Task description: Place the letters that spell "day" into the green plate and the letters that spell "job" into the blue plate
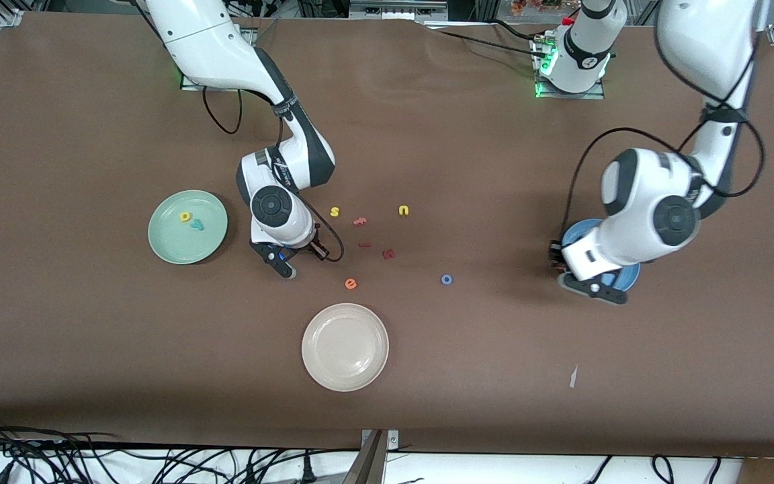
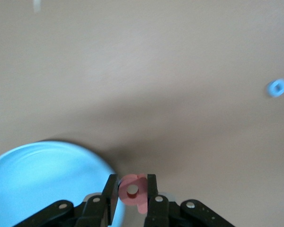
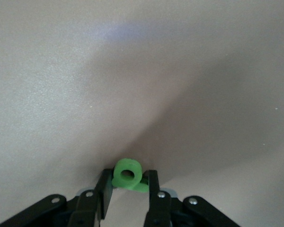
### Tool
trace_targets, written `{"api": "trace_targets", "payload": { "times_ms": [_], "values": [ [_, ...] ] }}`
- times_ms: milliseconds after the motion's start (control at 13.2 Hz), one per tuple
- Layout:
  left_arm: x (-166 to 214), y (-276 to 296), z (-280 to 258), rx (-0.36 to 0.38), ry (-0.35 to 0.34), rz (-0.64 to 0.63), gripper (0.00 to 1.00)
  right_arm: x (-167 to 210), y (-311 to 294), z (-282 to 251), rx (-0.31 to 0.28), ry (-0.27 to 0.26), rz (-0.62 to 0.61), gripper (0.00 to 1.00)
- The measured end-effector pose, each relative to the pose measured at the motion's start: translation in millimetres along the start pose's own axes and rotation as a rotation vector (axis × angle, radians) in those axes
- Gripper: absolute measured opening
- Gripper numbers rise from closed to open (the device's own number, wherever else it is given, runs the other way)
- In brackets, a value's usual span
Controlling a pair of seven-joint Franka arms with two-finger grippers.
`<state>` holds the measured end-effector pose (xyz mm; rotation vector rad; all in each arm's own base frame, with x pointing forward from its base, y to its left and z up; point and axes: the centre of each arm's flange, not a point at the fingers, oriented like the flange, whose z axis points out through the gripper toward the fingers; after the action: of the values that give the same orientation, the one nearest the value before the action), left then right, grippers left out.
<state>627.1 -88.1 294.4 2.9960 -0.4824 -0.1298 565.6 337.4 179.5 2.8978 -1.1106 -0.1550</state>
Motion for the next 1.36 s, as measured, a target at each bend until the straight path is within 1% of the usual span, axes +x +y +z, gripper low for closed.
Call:
{"api": "trace_targets", "payload": {
  "times_ms": [151,227,303,379,454,530,606,681,757,833,984,1060,1136,1211,1287,1363],
  "values": [
    [-22.1,-34.2,6.6,0.008,-0.031,0.047,0.29,3.9,2.4,-10.7,-0.012,-0.002,-0.013,0.35],
    [-30.7,-45.4,13.8,0.023,-0.055,0.059,0.35,12.3,8.6,-22.8,-0.037,-0.009,-0.044,0.35],
    [-36.8,-52.2,19.7,0.035,-0.074,0.069,0.35,27.7,19.2,-39.4,-0.067,-0.019,-0.091,0.35],
    [-39.8,-54.4,22.9,0.042,-0.085,0.075,0.4,50.2,34.1,-58.3,-0.093,-0.028,-0.152,0.35],
    [-40.7,-53.1,24.9,0.042,-0.089,0.079,0.49,78.2,54.4,-78.9,-0.118,-0.043,-0.228,0.35],
    [-39.9,-50.1,25.5,0.041,-0.088,0.084,0.59,106.2,79.1,-97.0,-0.143,-0.07,-0.29,0.35],
    [-37.5,-45.0,25.3,0.035,-0.079,0.087,0.7,129.8,103.3,-108.3,-0.16,-0.093,-0.334,0.35],
    [-32.0,-33.5,24.3,0.016,-0.051,0.087,0.81,149.1,127.3,-110.8,-0.168,-0.113,-0.385,0.35],
    [-23.9,-15.6,22.9,-0.013,-0.01,0.088,0.85,162.5,149.4,-103.1,-0.174,-0.131,-0.436,0.35],
    [-15.1,7.4,22.0,-0.031,0.033,0.102,0.85,171.9,168.5,-88.3,-0.173,-0.131,-0.479,0.35],
    [0.3,57.7,24.4,-0.028,0.101,0.156,0.88,182.4,201.8,-53.0,-0.168,-0.1,-0.539,0.35],
    [6.4,80.6,29.9,-0.025,0.12,0.177,0.89,183.4,213.5,-40.7,-0.17,-0.093,-0.548,0.42],
    [13.7,102.2,37.2,-0.026,0.13,0.183,0.89,182.7,218.5,-35.4,-0.171,-0.092,-0.555,0.52],
    [21.4,122.1,45.8,-0.029,0.131,0.171,0.89,181.9,217.2,-37.7,-0.168,-0.091,-0.559,0.61],
    [28.2,142.8,55.8,-0.034,0.131,0.143,0.89,181.0,212.3,-46.2,-0.16,-0.091,-0.565,0.72],
    [34.3,165.4,65.0,-0.037,0.139,0.113,0.89,179.9,204.9,-60.9,-0.154,-0.105,-0.572,0.84]
  ]
}}
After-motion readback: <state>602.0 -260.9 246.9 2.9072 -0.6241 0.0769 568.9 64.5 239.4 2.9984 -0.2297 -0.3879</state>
